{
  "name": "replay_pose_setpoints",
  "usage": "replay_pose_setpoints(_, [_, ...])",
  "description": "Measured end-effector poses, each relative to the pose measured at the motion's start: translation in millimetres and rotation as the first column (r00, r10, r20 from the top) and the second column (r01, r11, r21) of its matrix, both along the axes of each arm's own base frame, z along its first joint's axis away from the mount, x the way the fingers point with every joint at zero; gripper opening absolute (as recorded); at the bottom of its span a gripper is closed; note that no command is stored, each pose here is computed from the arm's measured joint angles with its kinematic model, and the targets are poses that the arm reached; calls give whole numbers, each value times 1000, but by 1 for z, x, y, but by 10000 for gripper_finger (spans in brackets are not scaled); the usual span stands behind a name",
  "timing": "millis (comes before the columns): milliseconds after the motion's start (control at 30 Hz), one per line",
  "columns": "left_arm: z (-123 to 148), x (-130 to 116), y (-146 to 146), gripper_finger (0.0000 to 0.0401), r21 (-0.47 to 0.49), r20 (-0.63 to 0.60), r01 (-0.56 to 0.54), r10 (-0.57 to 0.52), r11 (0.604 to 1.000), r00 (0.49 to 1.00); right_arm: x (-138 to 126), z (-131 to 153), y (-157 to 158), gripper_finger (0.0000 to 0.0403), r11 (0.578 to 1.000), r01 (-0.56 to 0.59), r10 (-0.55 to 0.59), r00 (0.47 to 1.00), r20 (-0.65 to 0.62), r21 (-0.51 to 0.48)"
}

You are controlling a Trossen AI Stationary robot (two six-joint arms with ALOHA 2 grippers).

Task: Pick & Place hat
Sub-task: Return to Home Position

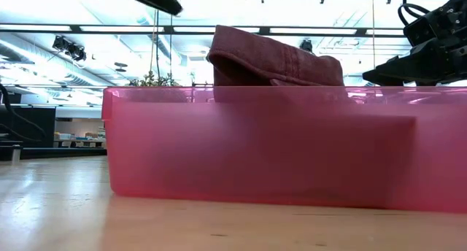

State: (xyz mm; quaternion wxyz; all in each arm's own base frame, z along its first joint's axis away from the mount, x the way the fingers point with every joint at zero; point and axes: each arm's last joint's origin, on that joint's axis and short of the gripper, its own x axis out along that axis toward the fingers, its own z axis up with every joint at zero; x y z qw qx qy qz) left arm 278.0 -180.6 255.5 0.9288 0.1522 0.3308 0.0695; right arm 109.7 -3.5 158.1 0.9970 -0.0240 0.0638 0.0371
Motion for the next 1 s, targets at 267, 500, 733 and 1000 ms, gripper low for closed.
replay_pose_setpoints(267, [-6, -78, 49, 163, -58, 334, 229, -198, 972, 922, 0, 0, 0, 165, 1000, 0, 0, 1000, 0, 0])
replay_pose_setpoints(500, [-33, -127, 94, 163, -94, 513, 139, -72, 986, 856, 0, 0, 0, 165, 1000, 0, 0, 1000, 0, 0])
replay_pose_setpoints(733, [-54, -151, 114, 163, -107, 579, 95, -15, 990, 815, 0, 0, 0, 165, 1000, 0, 0, 1000, 0, 0])
replay_pose_setpoints(1000, [-57, -165, 124, 163, -116, 623, 92, 0, 989, 783, 0, 0, 0, 165, 1000, 0, 0, 1000, 0, 0])
